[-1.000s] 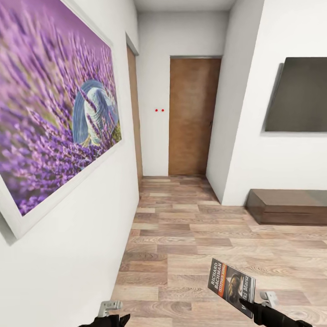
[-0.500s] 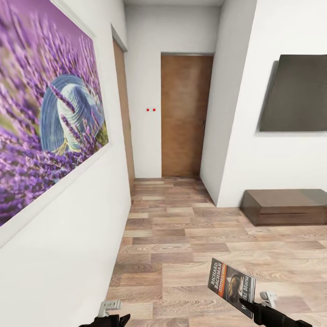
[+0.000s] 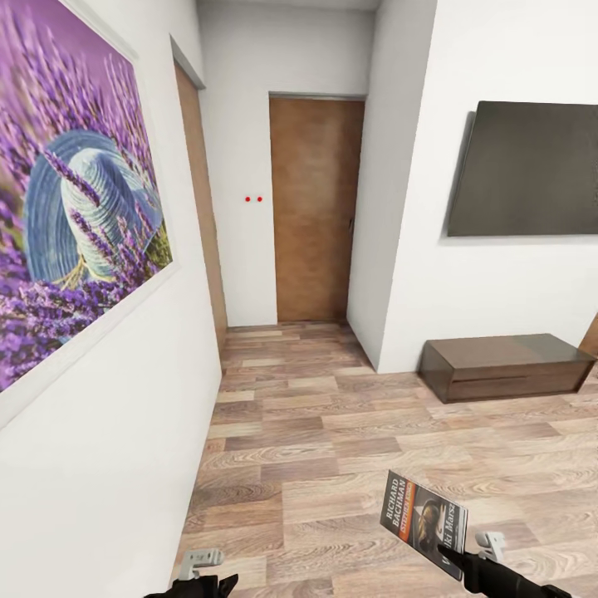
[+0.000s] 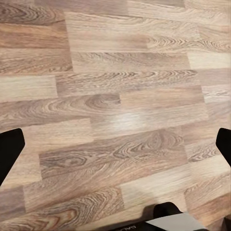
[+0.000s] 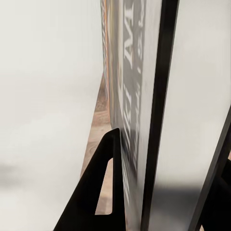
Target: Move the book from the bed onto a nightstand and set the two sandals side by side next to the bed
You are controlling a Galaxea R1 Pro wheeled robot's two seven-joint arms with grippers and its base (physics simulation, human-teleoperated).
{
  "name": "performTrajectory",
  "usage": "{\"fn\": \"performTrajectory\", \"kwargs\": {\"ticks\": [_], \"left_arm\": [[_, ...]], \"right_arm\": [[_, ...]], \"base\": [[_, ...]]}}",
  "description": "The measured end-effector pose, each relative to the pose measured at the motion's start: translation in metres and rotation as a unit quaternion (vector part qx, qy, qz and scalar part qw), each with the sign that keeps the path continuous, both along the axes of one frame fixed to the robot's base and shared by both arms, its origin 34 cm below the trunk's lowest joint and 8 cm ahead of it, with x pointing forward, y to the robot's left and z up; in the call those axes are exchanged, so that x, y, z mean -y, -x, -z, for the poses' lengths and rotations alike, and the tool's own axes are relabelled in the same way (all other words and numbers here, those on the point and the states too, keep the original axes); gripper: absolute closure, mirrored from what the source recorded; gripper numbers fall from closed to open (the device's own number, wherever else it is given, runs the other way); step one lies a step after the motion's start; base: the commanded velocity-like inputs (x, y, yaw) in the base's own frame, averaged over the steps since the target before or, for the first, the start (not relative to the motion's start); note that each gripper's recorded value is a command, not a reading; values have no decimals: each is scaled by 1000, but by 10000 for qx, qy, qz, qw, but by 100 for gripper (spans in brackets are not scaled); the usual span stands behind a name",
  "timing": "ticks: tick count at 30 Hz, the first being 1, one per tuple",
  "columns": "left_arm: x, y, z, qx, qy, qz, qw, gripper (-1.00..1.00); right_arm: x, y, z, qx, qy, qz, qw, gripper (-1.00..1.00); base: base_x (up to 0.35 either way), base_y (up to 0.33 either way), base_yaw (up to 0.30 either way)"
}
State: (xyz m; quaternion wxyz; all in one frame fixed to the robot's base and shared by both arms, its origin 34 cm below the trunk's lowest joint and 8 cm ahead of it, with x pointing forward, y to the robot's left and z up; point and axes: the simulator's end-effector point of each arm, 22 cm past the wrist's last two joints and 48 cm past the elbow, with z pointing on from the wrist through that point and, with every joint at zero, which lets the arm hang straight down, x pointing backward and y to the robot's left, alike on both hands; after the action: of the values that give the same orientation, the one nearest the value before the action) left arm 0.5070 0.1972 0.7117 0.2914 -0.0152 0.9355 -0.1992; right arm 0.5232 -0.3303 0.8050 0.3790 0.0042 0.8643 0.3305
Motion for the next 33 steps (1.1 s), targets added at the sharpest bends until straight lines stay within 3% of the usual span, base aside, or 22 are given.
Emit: {"fn": "performTrajectory", "kwargs": {"ticks": [24,26,30,33], "left_arm": [[-8,1,1,-18,-79,22,10000,-100],[-10,7,5,-67,-172,166,9997,-100],[-23,44,26,-430,-567,724,9948,-100],[-53,48,35,-518,-1135,704,9897,-100]], "right_arm": [[1,-1,-2,35,-16,34,10000,100],[1,-1,-1,25,-23,39,10000,100],[2,-1,-1,-2,-23,60,10000,100],[2,-1,-1,3,-19,67,10000,100]], "base": [[0,0,-1],[0,0,0],[0,0,0],[0,0,0]]}}
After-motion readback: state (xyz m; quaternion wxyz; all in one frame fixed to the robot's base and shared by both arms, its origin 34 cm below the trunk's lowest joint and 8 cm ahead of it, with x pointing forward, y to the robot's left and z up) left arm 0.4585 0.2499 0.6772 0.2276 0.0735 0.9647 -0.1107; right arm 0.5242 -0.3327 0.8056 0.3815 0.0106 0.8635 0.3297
